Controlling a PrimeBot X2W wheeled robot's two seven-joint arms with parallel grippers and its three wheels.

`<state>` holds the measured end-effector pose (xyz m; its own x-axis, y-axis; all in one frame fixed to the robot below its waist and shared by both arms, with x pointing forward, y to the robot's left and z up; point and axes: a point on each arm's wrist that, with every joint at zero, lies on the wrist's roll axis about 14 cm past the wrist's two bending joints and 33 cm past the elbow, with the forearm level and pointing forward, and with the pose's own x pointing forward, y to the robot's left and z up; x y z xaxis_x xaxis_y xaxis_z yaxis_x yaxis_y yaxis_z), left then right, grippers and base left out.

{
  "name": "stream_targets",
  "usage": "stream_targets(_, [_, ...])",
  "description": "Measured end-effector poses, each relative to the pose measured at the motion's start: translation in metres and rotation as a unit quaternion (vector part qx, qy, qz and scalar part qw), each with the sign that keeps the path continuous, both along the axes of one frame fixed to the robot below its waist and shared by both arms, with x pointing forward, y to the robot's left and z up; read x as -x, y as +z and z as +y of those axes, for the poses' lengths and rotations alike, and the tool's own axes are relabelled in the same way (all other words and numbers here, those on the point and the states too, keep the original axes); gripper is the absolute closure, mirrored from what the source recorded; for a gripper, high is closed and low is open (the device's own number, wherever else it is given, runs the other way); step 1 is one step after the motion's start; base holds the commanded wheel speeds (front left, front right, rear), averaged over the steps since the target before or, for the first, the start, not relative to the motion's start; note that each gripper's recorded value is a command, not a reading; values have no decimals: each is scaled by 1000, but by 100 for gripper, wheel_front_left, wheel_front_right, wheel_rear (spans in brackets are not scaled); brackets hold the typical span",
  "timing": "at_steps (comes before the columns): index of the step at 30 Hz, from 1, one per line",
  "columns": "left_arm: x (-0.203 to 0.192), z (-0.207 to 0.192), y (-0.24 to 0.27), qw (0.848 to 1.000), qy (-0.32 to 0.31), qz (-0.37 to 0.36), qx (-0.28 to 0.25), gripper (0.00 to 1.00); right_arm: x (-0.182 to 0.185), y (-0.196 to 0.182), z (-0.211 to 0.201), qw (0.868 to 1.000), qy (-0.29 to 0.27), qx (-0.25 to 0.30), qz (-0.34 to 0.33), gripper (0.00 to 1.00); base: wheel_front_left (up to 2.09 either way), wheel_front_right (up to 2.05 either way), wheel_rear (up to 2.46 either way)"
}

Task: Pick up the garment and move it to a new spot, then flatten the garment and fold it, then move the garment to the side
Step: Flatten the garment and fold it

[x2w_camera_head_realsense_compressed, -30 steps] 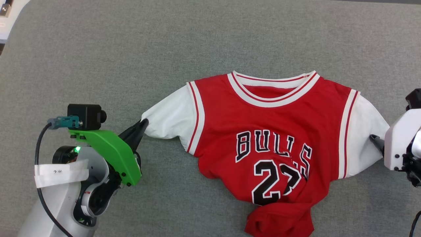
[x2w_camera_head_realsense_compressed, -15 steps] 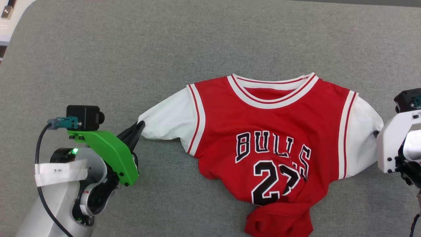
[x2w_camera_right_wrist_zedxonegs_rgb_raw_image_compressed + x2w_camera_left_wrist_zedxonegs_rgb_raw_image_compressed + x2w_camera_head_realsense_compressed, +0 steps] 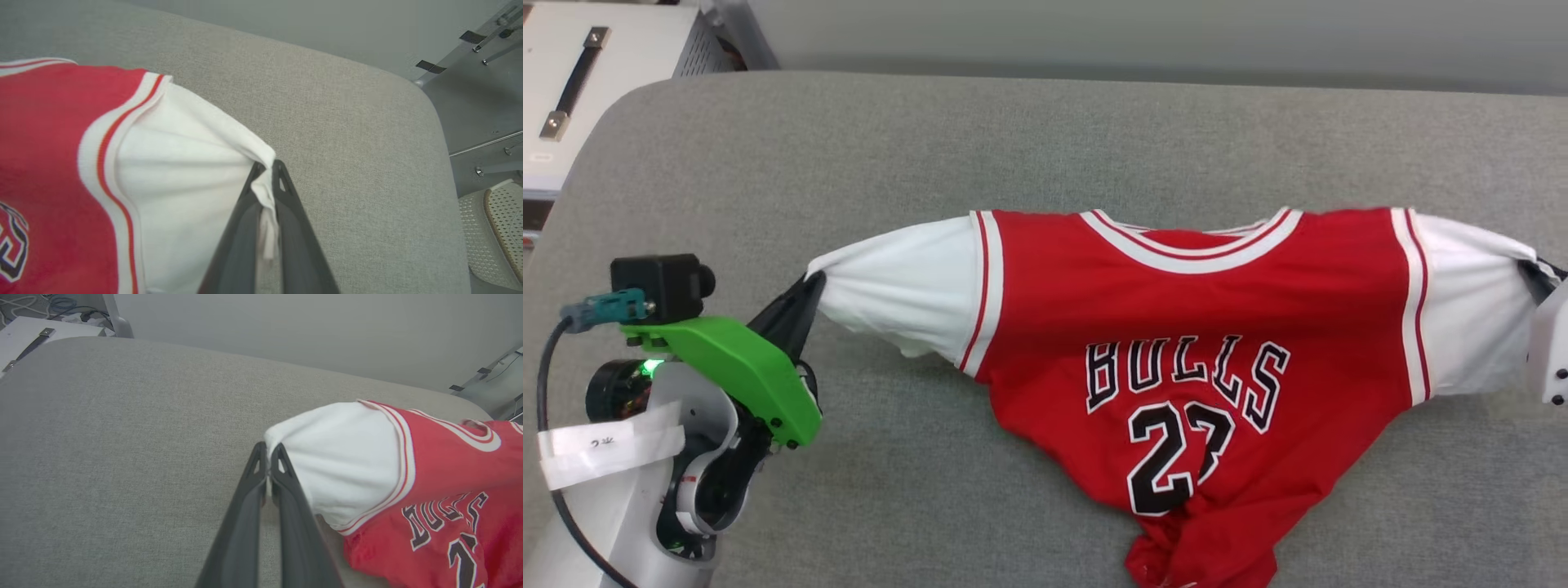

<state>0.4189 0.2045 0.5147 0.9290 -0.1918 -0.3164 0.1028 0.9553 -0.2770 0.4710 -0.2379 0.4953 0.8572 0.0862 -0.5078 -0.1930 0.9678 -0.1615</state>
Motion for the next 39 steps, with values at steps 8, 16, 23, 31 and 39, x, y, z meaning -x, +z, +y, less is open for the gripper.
stream_targets(8, [7,14,67,993,24,-118,-13,100,13,87,-5,992,12,5,-126,100,0,0,0])
stream_targets(16, [18,24,138,969,45,-241,1,100,34,147,-8,977,21,9,-213,100,0,0,0])
stream_targets(23, [24,32,174,952,50,-303,-8,100,49,180,-13,965,18,2,-260,100,0,0,0])
stream_targets(31, [11,40,224,926,49,-374,-30,100,35,211,-11,953,28,-9,-301,100,0,0,0])
stream_targets(39, [-39,41,250,918,30,-392,-59,100,-14,238,-15,940,30,-7,-341,100,0,0,0])
